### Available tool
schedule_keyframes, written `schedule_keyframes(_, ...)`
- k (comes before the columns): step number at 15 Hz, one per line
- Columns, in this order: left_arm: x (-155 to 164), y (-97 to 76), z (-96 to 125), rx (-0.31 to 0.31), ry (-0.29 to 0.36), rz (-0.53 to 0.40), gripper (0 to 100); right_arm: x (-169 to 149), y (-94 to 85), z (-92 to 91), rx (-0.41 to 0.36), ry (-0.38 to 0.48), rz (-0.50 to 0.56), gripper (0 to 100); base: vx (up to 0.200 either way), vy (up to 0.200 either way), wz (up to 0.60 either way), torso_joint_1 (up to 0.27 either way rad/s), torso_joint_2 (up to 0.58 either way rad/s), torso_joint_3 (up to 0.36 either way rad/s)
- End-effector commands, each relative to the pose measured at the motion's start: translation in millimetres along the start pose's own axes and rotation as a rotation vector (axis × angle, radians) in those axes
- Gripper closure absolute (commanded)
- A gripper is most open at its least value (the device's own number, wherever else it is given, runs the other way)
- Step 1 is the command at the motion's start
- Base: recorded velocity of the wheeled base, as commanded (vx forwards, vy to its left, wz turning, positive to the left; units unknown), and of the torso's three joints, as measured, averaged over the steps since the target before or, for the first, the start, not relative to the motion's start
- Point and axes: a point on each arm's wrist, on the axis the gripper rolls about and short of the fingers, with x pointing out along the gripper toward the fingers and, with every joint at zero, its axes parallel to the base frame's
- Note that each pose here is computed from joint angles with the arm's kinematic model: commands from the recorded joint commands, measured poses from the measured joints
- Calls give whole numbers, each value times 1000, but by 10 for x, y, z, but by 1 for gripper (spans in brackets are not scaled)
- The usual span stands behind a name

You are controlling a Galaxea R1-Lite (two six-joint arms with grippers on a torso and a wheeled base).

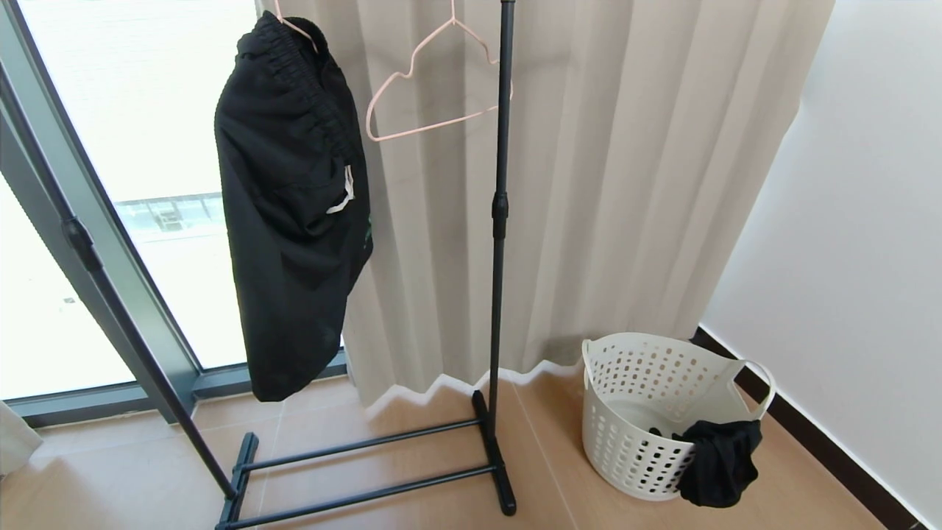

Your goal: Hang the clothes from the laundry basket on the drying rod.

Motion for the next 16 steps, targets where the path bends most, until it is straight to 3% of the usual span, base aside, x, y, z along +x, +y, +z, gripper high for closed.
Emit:
schedule_keyframes(1,0,0,0,1,-1,0,0,0,0,0,-1,-1,-1,0,0,-200,0,-7,-2,12)
schedule_keyframes(6,0,0,0,-1,-1,0,0,0,0,0,0,-1,1,0,0,-200,0,5,3,5)
schedule_keyframes(9,0,0,0,-1,-1,0,0,0,0,0,-1,-1,-1,0,0,-200,-600,1,1,2)
schedule_keyframes(16,0,0,0,-2,-1,1,0,0,0,0,0,-1,1,0,200,-29,-86,-7,90,86)
